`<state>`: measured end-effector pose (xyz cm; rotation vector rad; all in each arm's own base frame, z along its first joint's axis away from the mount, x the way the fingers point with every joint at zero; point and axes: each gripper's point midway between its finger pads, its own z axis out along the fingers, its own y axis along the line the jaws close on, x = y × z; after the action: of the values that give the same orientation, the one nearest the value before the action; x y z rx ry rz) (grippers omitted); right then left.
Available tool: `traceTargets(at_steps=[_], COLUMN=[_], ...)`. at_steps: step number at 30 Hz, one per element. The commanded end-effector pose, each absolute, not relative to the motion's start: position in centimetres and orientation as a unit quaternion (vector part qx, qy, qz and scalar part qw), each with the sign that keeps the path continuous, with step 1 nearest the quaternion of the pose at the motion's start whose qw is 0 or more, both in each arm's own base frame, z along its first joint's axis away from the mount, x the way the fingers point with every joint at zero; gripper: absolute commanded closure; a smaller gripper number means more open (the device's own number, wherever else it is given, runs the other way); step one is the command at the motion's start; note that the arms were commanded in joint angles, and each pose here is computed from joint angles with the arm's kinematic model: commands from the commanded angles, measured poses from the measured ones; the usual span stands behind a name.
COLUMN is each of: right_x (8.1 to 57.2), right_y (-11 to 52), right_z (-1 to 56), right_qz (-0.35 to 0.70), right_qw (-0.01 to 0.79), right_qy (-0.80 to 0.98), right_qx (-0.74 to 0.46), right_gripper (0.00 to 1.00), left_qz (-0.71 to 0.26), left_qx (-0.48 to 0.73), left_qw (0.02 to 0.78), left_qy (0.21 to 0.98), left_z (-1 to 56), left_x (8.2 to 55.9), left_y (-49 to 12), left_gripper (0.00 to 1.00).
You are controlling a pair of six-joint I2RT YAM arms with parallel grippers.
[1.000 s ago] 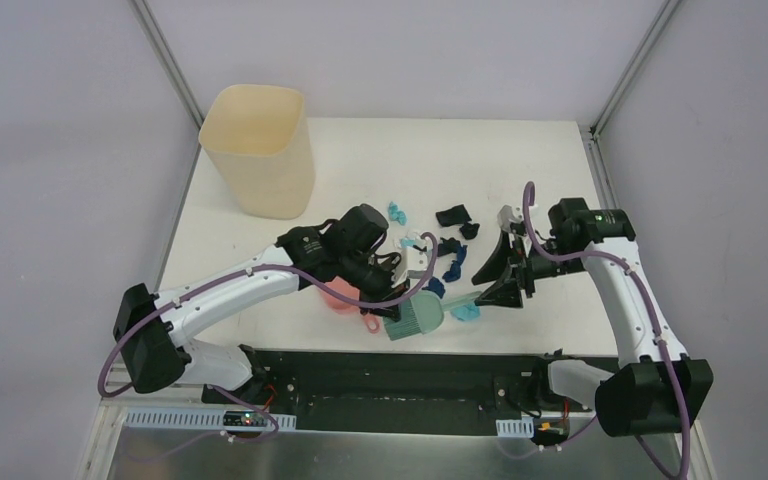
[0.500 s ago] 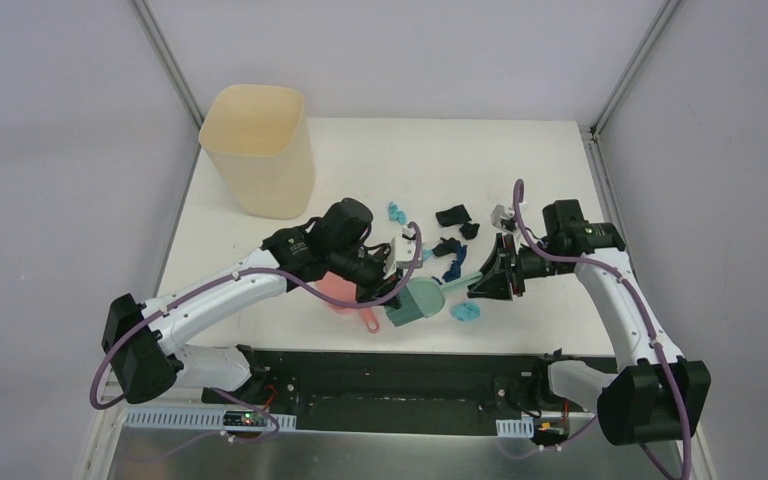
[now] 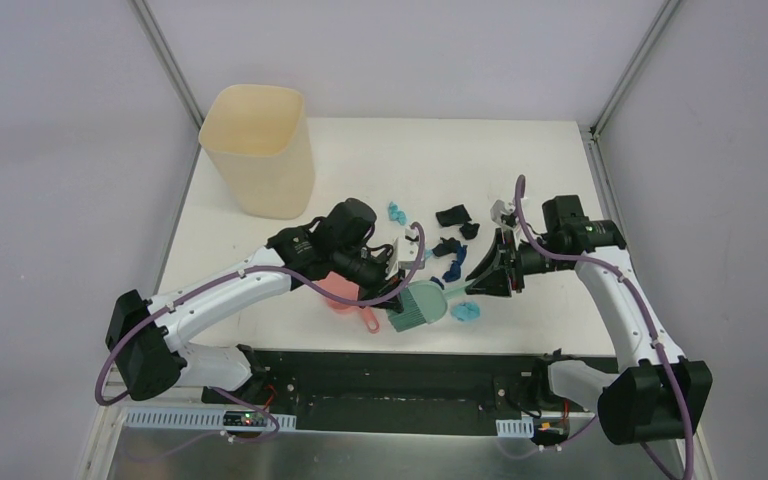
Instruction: Sweep away the paper scraps from the table
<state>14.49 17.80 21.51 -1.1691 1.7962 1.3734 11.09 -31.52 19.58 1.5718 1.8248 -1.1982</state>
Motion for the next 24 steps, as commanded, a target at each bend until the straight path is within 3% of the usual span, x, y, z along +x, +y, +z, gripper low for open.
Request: traceTargets(at_steps=[1,8,11,12,14,16,20,24], right_x=[14.3,14.0,14.0,14.1,14.4,14.6,15.8,18.3], right_y=[18.4,18.5,18.6,18.6,18.6,18.6,18.4,17.9], right_z=[23.3,23.3,23.7,23.7,23.6,23.4,22.3,20.5], right_qz=[0.531,0.539,0.545,0.544,0.541,0.542,0.531,0.492], right_qw=[0.306,0.303,0.303,0.304,0.301,0.294,0.273,0.246], right_qy=[0.648,0.645,0.642,0.644,0.65,0.657,0.694,0.762], right_qx=[-0.453,-0.449,-0.445,-0.445,-0.441,-0.433,-0.403,-0.341], right_gripper=[0.69,0.85,1.0,1.0,1.0,1.0,1.0,1.0], left_qz=[-0.458,-0.457,-0.444,-0.437,-0.419,-0.393,-0.367,-0.324], left_qx=[0.577,0.577,0.568,0.567,0.559,0.548,0.525,0.508], left_qw=[0.24,0.236,0.239,0.243,0.256,0.281,0.373,0.418], left_qy=[0.633,0.634,0.651,0.655,0.669,0.683,0.671,0.68], left_z=[21.2,21.0,20.4,20.3,19.9,19.6,21.0,21.1], left_x=[10.9,11.0,11.6,11.9,12.8,14.0,15.9,17.6], left_y=[-32.4,-32.4,-32.5,-32.4,-32.4,-32.2,-31.6,-30.6], left_gripper=[1.0,1.0,1.0,0.96,0.69,0.54,0.38,0.34])
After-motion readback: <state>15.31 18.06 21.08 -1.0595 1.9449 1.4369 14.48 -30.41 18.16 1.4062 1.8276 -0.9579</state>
